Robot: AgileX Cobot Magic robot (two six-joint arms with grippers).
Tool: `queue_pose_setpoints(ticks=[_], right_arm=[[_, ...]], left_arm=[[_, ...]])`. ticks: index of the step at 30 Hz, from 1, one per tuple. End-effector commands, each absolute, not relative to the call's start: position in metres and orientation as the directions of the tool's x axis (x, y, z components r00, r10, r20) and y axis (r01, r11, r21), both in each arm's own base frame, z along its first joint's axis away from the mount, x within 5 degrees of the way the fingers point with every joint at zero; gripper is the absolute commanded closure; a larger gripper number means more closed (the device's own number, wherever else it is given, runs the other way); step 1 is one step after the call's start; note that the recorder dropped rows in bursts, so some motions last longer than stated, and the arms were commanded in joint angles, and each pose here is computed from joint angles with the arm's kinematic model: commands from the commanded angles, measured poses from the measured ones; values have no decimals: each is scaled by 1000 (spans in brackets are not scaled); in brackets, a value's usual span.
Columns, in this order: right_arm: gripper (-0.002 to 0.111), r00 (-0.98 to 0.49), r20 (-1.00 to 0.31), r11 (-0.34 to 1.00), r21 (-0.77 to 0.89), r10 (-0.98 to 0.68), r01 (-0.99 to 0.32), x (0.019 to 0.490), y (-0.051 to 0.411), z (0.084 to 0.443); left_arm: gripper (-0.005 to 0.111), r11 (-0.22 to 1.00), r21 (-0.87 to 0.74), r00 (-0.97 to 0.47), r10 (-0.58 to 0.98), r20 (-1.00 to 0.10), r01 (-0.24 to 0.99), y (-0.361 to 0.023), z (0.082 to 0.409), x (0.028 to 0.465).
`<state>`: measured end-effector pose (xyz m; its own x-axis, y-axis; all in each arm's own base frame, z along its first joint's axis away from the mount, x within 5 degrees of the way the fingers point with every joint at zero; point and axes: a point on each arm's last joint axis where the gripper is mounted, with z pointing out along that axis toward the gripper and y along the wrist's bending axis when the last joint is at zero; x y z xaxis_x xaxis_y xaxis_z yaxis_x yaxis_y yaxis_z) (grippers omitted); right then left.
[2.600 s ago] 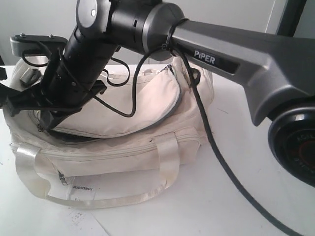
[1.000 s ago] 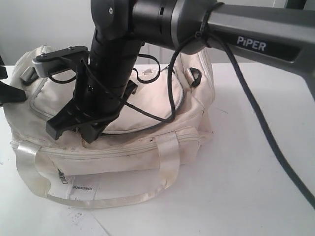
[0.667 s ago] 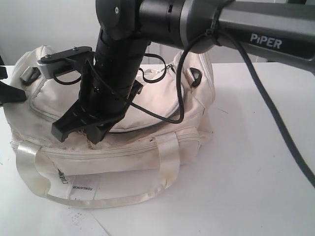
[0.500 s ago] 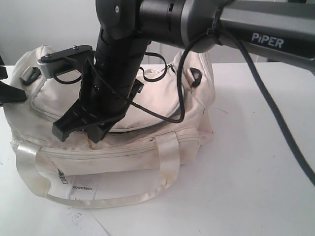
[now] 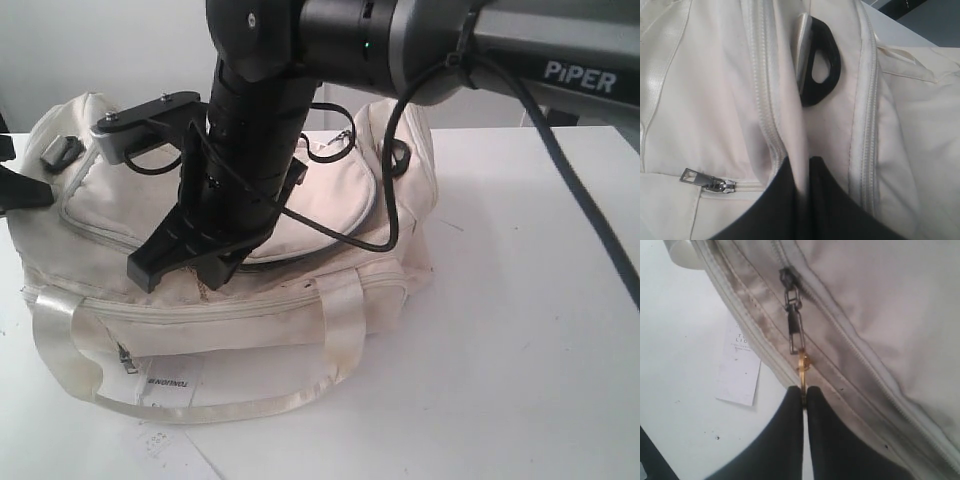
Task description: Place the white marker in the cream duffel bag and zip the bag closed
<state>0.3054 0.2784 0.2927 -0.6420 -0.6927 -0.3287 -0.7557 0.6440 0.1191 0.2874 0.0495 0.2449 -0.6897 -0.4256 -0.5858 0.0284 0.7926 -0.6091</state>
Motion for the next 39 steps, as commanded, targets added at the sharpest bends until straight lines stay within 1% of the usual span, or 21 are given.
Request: queue_pose_setpoints(ticks=[1,5,16,33,39], right_arm=[[108,-648,-298,652,100,-701,-751,301,267,298],[108,-660,-277,665,88,-699,-742,302,258,294],[108,-674,-295,685,80,-678,-724,303,244,304],[108,-665,-293,688,34,-687,-725,305,239,305],[108,-686,-233,698,42,-689,-715,303,231,288]], left_arm=[[107,784,-620,-667,-456,-589,12,52,247,289],[107,783,-621,-667,-456,-589,13,52,247,289],[107,785,-619,-668,-452,-591,16,52,247,289],[107,785,-619,-668,-452,-592,16,52,247,289],[107,787,-616,-667,-449,-594,19,52,247,289]])
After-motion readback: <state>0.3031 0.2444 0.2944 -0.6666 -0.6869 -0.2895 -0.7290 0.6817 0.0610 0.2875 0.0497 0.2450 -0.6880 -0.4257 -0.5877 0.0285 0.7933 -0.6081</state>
